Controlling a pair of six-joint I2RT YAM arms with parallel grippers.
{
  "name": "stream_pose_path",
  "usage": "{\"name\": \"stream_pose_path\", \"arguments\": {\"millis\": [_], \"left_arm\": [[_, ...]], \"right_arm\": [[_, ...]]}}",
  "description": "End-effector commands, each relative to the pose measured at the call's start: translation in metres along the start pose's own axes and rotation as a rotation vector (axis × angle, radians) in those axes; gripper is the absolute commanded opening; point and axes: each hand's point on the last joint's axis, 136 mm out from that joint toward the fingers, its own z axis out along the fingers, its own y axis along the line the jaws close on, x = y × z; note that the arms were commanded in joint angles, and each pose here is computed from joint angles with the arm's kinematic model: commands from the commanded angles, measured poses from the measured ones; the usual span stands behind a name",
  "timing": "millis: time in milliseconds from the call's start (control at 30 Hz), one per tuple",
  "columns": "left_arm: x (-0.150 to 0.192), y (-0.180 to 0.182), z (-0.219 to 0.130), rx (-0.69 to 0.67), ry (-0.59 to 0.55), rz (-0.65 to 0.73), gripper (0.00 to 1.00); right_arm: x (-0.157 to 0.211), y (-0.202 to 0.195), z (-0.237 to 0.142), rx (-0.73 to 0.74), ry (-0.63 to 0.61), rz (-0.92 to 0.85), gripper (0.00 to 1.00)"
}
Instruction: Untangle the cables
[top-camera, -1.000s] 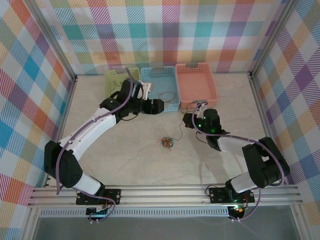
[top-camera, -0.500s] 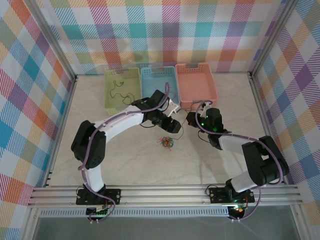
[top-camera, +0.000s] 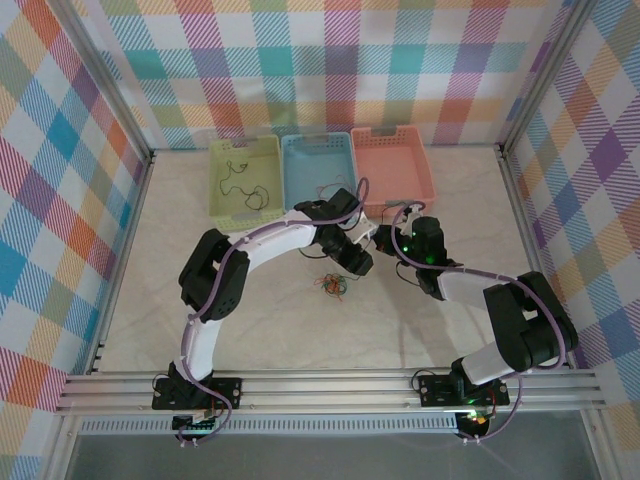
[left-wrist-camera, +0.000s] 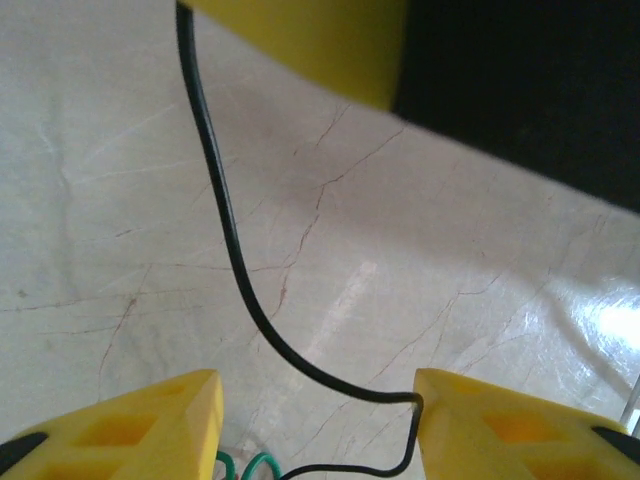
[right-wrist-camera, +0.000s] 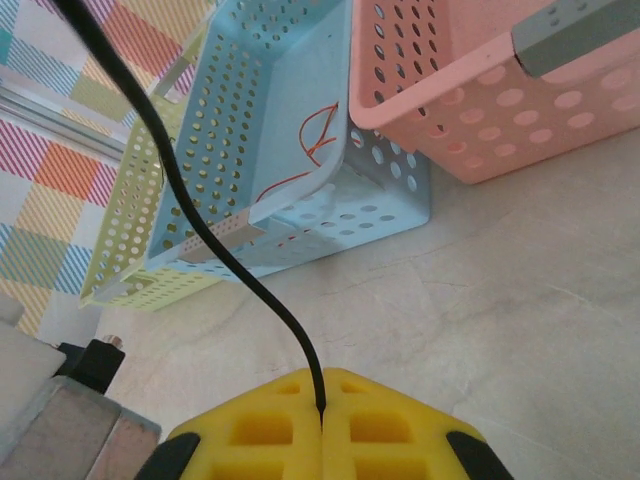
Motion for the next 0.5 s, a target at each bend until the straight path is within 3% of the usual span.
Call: {"name": "stream_pose_path", "arguments": {"millis": [0,200,467], "left_arm": [[0.004,-0.005,0.004,0.016,0.023,0.025,0.47],[0.014,-0.005,0.012,0.034,0.026,0.026,0.36],[0.022,-0.003,0.011,0.022,0.028,0.040,0.34]], "right_arm": [[-0.010,0.007,-0.005,-0.028,-0.042,-0.006,0.00],[-0.013,0.005,-0.008,-0.020,-0.055,-0.006,0.00],[-0.022,0.005,-0.017,-0.021,-0.091,0.004,0.00]]}}
